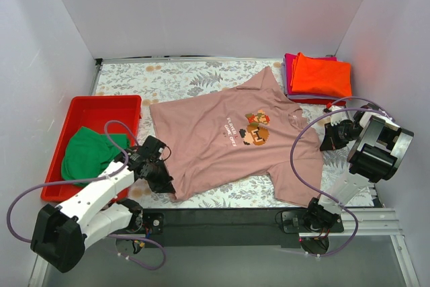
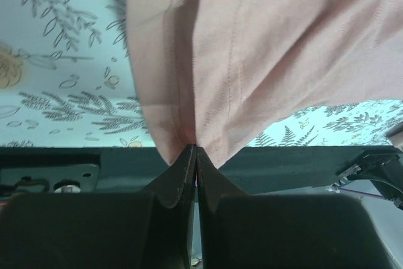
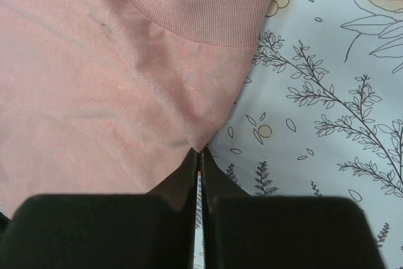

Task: Fold and stack the t-shirts
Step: Flatten the tshirt out

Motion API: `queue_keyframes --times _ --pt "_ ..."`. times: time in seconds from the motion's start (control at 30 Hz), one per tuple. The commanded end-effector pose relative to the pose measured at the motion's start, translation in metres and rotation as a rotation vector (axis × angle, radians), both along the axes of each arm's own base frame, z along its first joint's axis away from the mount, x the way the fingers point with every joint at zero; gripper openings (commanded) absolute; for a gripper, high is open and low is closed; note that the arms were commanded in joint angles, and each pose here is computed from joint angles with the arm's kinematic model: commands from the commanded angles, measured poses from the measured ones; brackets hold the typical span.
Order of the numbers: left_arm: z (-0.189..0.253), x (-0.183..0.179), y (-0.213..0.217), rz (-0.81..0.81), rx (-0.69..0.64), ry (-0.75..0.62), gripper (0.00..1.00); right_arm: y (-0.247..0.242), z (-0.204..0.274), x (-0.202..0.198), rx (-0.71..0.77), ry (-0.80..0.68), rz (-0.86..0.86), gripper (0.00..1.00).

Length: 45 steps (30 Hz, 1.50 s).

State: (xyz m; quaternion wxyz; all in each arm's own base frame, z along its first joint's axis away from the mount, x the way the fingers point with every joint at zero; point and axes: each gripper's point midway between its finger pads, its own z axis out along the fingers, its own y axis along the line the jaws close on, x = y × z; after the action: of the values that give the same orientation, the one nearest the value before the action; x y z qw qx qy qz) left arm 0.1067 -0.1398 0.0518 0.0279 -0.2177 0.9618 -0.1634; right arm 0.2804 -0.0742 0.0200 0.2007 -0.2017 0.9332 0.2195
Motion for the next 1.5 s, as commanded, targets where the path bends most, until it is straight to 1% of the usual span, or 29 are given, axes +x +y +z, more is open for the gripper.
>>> queue_keyframes --times 0.0,0.37,0.47,0.63,0.83,1.0,1.1,1.13,1.17,1.2,1.23,1.27,1.3,1.33,1.37,1.4,1.43,1.47 --pt "0.009 -0.01 0.008 0.031 0.021 0.014 0.0 -0.001 0.018 0.006 0.003 -0.046 0.004 0.01" --pt "0.032 -0.013 0.02 0.034 0.093 0.034 0.0 -0.015 0.025 0.007 -0.038 -0.066 -0.016 0.01" --pt "0.04 -0.018 0.017 0.029 0.066 0.04 0.0 -0.022 0.029 0.007 -0.063 -0.078 -0.022 0.01" --pt "0.047 -0.022 0.021 0.029 0.078 0.048 0.0 -0.037 0.04 0.007 -0.108 -0.109 -0.043 0.01" --pt "0.051 -0.035 0.022 0.007 0.07 0.098 0.0 -0.049 0.048 -0.002 -0.169 -0.127 -0.039 0.01" --pt "0.053 -0.044 0.019 -0.021 0.039 0.121 0.0 -0.049 0.045 -0.009 -0.178 -0.12 -0.027 0.01" --pt "0.061 -0.04 0.014 -0.034 0.0 0.083 0.0 -0.044 0.041 -0.016 -0.165 -0.113 -0.001 0.01" --pt "0.066 -0.036 0.01 -0.039 -0.023 0.058 0.02 -0.041 0.039 -0.019 -0.154 -0.101 0.007 0.03" --pt "0.078 -0.023 0.002 -0.041 -0.062 -0.014 0.06 -0.039 0.037 -0.022 -0.153 -0.096 0.025 0.06" --pt "0.083 -0.016 -0.002 -0.05 -0.082 -0.055 0.1 -0.038 0.036 -0.024 -0.149 -0.09 0.029 0.15" --pt "0.088 -0.009 -0.006 -0.064 -0.102 -0.091 0.17 -0.038 0.036 -0.027 -0.149 -0.081 0.034 0.23" --pt "0.092 0.007 -0.013 -0.073 -0.115 -0.143 0.25 -0.037 0.036 -0.027 -0.149 -0.083 0.042 0.28" --pt "0.095 0.016 -0.015 -0.086 -0.113 -0.177 0.29 -0.038 0.037 -0.027 -0.151 -0.084 0.045 0.37" --pt "0.093 0.026 -0.016 -0.102 -0.092 -0.203 0.37 -0.037 0.039 -0.026 -0.148 -0.089 0.046 0.39" --pt "0.092 0.044 -0.017 -0.107 -0.067 -0.26 0.4 -0.037 0.041 -0.025 -0.145 -0.096 0.045 0.41" --pt "0.086 0.058 -0.02 -0.123 -0.035 -0.258 0.45 -0.038 0.047 -0.021 -0.147 -0.112 0.043 0.43" --pt "0.082 0.069 -0.021 -0.152 -0.01 -0.284 0.49 -0.035 0.051 -0.018 -0.133 -0.129 0.042 0.43" --pt "0.081 0.089 -0.02 -0.145 0.031 -0.337 0.53 -0.035 0.055 -0.016 -0.127 -0.136 0.039 0.44"
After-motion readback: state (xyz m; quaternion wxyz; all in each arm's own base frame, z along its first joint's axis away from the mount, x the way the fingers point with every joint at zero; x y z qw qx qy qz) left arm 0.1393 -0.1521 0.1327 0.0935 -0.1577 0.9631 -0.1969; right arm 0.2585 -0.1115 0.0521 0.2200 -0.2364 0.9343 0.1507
